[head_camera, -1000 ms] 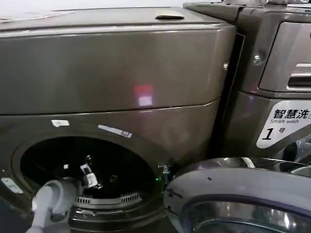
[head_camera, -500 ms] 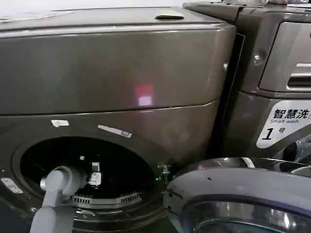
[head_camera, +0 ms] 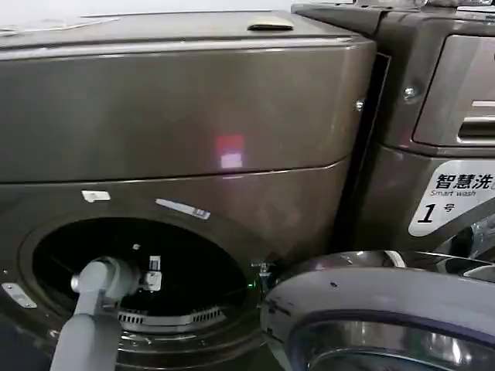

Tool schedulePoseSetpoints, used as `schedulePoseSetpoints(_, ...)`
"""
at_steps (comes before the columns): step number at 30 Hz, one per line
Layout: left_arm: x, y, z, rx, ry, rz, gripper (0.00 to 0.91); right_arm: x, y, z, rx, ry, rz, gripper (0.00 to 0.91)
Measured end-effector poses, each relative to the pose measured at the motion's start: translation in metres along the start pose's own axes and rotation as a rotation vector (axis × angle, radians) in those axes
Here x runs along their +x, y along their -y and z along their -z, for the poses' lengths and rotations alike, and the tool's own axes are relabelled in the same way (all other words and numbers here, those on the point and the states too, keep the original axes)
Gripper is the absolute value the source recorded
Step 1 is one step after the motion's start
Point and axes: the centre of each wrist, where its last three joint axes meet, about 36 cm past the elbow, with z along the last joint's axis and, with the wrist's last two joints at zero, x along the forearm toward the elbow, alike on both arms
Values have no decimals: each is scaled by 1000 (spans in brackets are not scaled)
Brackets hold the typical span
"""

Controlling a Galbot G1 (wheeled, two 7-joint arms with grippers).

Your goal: Grasp the clothes from the dryer.

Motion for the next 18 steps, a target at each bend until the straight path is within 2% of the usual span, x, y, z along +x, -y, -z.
schedulePoseSetpoints(18, -38, -11, -4, 37, 23, -91, 907, 2, -4, -1, 4, 1, 9, 907)
